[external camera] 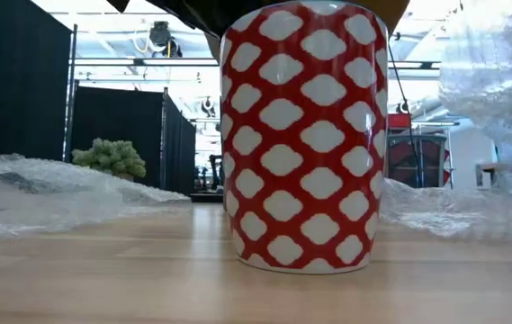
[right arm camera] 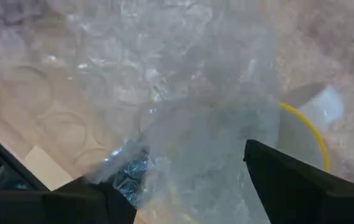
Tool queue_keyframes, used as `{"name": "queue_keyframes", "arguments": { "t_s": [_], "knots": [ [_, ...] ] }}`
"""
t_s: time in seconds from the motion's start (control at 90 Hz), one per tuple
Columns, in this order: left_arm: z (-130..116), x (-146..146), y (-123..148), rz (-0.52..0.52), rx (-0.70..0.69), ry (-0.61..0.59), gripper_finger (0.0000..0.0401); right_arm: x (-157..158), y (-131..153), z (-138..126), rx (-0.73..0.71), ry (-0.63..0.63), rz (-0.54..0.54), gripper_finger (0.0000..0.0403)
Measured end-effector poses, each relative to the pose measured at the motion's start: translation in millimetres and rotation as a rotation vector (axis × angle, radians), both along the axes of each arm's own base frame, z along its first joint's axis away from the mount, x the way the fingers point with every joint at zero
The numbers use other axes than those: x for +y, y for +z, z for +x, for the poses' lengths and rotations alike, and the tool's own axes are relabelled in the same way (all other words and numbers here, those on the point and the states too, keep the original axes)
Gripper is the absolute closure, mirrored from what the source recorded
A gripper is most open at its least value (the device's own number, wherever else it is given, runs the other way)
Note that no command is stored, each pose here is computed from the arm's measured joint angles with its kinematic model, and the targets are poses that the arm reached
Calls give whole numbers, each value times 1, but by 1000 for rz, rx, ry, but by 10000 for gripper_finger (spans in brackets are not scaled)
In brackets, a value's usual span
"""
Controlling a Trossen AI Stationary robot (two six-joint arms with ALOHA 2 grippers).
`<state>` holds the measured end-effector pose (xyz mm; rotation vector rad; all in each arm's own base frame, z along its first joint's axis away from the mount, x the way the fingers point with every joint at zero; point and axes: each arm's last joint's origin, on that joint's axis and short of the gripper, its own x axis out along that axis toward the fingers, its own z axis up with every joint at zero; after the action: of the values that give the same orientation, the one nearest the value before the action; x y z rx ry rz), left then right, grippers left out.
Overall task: Wrap mug
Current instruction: Wrap the yellow mug with the bubble wrap
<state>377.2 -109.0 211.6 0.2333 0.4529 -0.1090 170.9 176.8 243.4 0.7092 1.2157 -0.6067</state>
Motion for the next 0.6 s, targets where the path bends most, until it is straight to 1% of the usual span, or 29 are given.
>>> {"name": "queue_keyframes", "arguments": {
  "t_s": [0.178, 0.311, 0.456, 0.6],
  "knots": [
    [0, 0, -1, 3, 6, -1, 401, 0, 0, 3, -7, -4, 24, 149],
    [0, 0, -1, 4, 9, -2, 401, 1, 0, 3, 15, 2, 60, 149],
    [-1, -1, -1, -14, 14, -29, 401, 3, 0, 4, 29, 2, 92, 149],
    [-1, -1, -1, -16, 14, -31, 401, 2, 0, 4, 31, 4, 90, 149]
  ]
}}
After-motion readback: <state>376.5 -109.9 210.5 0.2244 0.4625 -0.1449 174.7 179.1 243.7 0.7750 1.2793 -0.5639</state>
